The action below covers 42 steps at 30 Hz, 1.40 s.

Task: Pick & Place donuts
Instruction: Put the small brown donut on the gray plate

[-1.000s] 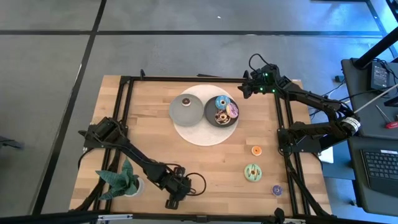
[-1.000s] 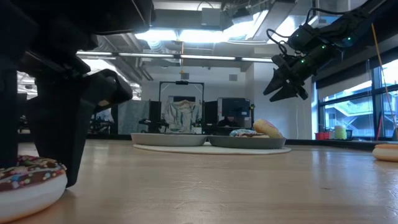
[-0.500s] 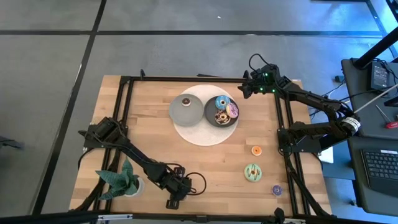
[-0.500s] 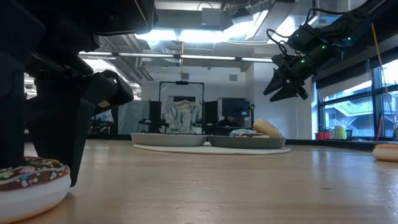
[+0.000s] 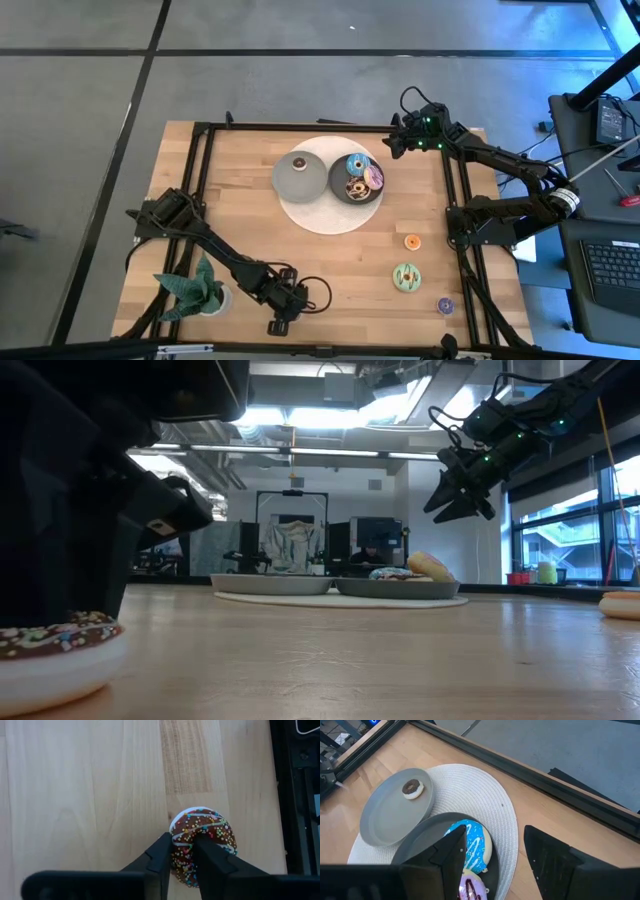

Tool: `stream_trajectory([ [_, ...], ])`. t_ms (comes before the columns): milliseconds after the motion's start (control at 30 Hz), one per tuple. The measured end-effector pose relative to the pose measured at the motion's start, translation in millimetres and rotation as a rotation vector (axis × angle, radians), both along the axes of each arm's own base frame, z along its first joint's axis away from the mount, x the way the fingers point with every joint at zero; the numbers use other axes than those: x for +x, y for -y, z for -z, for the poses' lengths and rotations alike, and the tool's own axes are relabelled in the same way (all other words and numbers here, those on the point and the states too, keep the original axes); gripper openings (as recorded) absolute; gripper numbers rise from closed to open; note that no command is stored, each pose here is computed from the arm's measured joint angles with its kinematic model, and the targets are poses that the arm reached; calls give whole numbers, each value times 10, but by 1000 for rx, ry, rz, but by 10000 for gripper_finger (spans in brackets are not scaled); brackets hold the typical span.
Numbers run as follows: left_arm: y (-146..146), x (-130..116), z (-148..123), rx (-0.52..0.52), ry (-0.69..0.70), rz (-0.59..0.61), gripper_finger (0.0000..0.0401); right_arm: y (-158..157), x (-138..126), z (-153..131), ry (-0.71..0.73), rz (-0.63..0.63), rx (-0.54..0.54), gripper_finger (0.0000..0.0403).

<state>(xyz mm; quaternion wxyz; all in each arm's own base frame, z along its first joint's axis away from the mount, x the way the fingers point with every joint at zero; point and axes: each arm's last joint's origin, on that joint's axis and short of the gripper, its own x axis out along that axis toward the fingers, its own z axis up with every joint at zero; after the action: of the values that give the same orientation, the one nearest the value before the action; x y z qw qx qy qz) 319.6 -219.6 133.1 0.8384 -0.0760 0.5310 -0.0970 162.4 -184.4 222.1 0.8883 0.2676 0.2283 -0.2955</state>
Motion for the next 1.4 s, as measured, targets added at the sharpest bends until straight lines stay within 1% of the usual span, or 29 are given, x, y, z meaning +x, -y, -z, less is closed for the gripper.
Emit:
stream_trajectory([
  [167,-41,4,-26,-34,-30,-62,53,0,0,0,0,-1,-1,200],
  [267,-121,-30,-112,-36,-73,-116,52,-1,1,0,4,3,7,200],
  [333,-204,-61,-189,-10,-98,-143,54,-3,4,-3,26,7,34,200],
  [433,-383,-88,-286,60,-130,-187,55,-2,8,-27,64,-28,66,200],
  [600,-785,-37,-515,148,-97,-274,51,32,38,-164,106,-74,44,200],
  [700,-1063,19,-672,160,-55,-305,50,52,57,-266,111,-97,12,200],
  [867,-1537,75,-894,191,16,-372,51,30,53,-414,49,-180,39,200],
  [1033,-1956,73,-1043,251,60,-394,50,3,32,-612,-19,-237,21,200],
  [1200,-2362,40,-1134,258,75,-430,51,-144,-26,-892,3,-315,-2,200],
  [1267,-2524,37,-1146,259,85,-427,51,-235,-86,-1012,16,-327,-10,200],
  [1400,-2830,44,-1164,214,131,-387,48,-431,-251,-1214,48,-324,-63,200],
])
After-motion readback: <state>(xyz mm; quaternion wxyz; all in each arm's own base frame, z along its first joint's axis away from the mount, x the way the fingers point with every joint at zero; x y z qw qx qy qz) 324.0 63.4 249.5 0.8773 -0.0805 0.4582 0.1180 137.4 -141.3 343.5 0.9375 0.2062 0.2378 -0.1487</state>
